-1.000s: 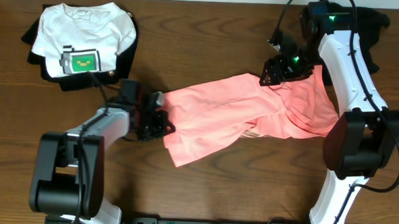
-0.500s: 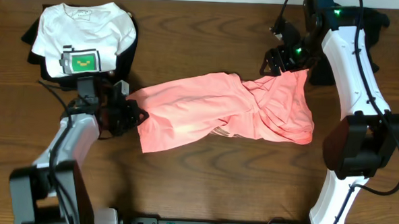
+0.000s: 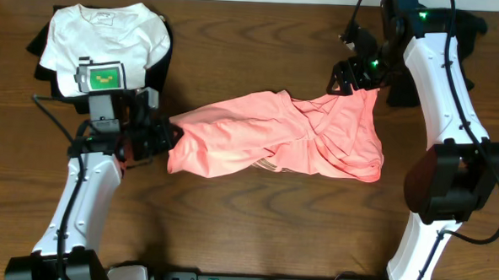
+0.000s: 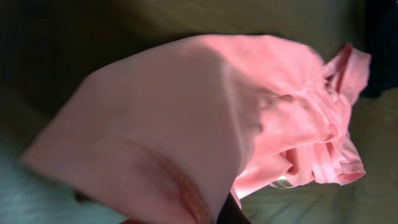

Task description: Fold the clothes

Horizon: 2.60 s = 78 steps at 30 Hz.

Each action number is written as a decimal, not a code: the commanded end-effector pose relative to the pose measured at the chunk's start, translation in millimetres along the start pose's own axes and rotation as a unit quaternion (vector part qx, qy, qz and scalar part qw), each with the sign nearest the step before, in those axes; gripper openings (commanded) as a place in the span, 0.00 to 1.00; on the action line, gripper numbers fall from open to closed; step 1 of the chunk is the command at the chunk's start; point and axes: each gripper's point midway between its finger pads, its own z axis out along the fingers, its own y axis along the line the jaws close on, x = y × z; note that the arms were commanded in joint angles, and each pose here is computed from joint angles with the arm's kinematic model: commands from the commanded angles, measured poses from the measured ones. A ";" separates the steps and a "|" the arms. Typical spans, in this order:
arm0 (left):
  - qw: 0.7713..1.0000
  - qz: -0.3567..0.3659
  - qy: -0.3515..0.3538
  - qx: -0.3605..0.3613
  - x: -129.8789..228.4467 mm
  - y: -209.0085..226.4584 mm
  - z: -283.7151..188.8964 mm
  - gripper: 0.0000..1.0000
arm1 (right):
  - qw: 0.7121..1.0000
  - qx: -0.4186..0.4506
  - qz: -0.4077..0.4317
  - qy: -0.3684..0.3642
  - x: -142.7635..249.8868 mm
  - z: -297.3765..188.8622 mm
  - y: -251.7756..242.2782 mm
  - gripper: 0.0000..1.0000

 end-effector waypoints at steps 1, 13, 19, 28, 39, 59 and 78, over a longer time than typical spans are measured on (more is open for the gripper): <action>0.999 0.045 -0.024 0.009 -17.9 -25.3 -2.8 0.06 | 1.000 0.003 0.003 -0.017 -3.9 -14.2 2.6 0.76; 0.981 0.190 -0.033 0.002 -5.8 -102.6 46.5 0.06 | 1.000 -0.002 0.010 -0.001 4.1 -13.8 5.0 0.77; 0.973 0.230 0.003 0.028 19.9 -127.5 95.2 0.06 | 1.000 -0.003 0.012 0.004 6.3 -13.7 5.5 0.77; 0.959 0.274 0.050 0.046 46.3 -158.1 153.5 0.06 | 1.000 -0.003 0.012 0.004 6.2 -13.8 5.5 0.78; 0.953 0.297 0.049 0.045 47.7 -176.5 159.3 0.17 | 1.000 -0.003 0.012 0.003 6.1 -13.8 5.4 0.79; 0.956 0.277 -0.080 0.059 -26.7 -200.7 31.2 0.98 | 0.996 0.006 -0.080 -0.038 -21.0 -6.7 20.4 0.77; 0.977 0.053 -0.195 -0.067 -89.6 -72.3 -114.4 0.98 | 0.983 0.171 -0.067 -0.025 -29.1 74.3 119.9 0.69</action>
